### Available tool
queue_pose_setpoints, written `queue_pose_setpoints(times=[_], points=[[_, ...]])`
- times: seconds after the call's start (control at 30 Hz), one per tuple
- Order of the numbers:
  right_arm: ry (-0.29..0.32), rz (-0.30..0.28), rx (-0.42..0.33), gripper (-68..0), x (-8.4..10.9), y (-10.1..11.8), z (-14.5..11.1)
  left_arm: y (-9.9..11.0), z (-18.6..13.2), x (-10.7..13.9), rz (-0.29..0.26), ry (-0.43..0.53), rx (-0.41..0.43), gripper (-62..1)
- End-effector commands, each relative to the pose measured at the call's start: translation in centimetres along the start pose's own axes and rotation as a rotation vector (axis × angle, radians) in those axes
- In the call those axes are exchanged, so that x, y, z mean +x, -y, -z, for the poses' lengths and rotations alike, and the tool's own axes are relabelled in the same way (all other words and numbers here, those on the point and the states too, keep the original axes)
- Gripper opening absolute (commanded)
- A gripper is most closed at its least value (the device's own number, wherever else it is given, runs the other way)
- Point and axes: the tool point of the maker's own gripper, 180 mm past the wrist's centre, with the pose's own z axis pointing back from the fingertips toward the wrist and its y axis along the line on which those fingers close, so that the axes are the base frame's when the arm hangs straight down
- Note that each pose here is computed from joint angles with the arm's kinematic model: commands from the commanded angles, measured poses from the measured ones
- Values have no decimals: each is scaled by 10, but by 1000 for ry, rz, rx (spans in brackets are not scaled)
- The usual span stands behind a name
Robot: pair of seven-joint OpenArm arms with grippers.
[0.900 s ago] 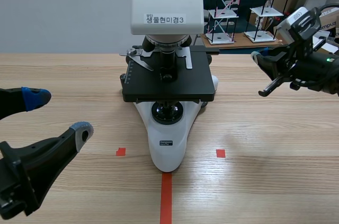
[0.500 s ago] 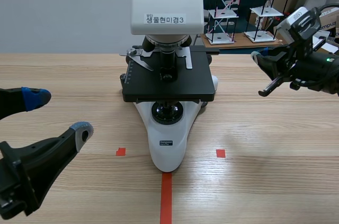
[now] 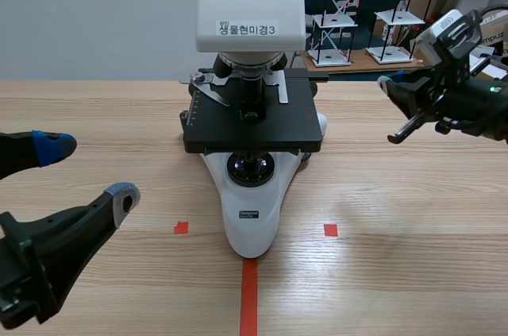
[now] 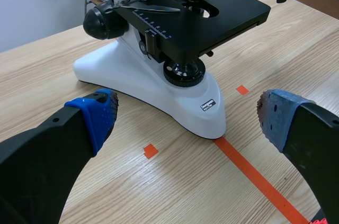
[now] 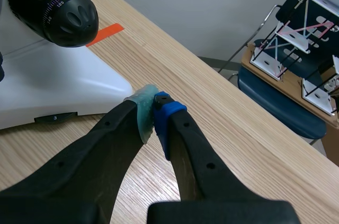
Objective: Return to the home posture
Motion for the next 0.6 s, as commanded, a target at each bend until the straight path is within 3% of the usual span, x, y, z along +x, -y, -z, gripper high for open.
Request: queue_pose_setpoints(times=[0.0, 0.3, 0.4, 0.57], points=[[45, -10, -11, -673, 14, 7, 1, 0, -1, 4, -4, 17, 4, -56], [59, -11, -11, -665, 17, 7, 0, 0, -1, 4, -4, 17, 4, -56], [90, -14, -30, -611, 17, 6, -5, 0, -1, 4, -4, 17, 4, -56], [162, -60, -148, -507, 13, 0, -35, 0, -1, 4, -4, 17, 4, -56]])
